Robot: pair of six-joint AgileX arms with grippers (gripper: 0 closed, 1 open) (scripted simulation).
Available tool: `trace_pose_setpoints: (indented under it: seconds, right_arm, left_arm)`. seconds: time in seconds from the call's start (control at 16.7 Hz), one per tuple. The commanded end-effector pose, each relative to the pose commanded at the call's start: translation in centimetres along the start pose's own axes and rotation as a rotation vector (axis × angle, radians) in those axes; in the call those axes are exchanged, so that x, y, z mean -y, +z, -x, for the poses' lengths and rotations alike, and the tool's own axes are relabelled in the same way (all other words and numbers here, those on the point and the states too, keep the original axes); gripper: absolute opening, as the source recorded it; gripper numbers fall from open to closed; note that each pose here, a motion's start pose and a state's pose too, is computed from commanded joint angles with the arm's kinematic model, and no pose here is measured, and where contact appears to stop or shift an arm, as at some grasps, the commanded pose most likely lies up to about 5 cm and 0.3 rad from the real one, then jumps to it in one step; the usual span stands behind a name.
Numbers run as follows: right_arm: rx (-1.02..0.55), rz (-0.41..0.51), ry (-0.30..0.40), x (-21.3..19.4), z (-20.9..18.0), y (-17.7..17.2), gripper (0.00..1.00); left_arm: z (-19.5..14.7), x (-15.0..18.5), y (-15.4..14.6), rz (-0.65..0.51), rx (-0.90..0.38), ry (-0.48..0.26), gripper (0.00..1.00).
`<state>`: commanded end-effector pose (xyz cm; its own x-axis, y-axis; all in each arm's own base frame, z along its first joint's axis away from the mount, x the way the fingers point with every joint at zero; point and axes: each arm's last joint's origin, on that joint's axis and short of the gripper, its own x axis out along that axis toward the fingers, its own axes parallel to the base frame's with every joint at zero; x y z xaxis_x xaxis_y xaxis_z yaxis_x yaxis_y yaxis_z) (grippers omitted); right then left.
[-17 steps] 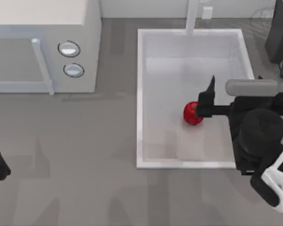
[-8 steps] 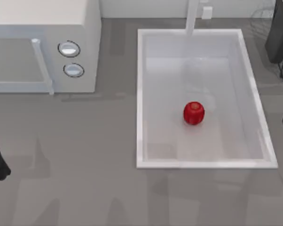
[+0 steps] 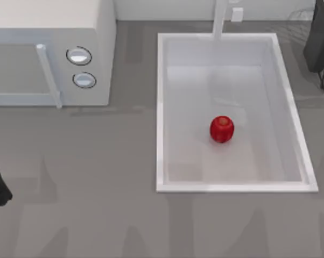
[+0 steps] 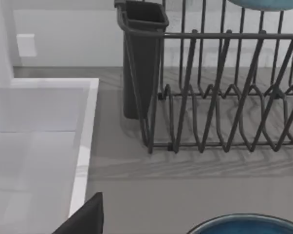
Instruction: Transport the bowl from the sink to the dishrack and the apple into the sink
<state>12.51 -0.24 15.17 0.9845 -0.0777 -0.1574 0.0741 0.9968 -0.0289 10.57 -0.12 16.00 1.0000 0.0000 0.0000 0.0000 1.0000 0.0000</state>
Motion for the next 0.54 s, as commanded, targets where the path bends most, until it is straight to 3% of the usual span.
trace_pose_setpoints:
  seconds: [0.54]
  right_arm:
    - [0.159,-0.023,0.076,0.0,2.1,0.5,1.00]
  left_arm:
    - [0.0,0.0,0.0,0.000,0.000,0.000,1.00]
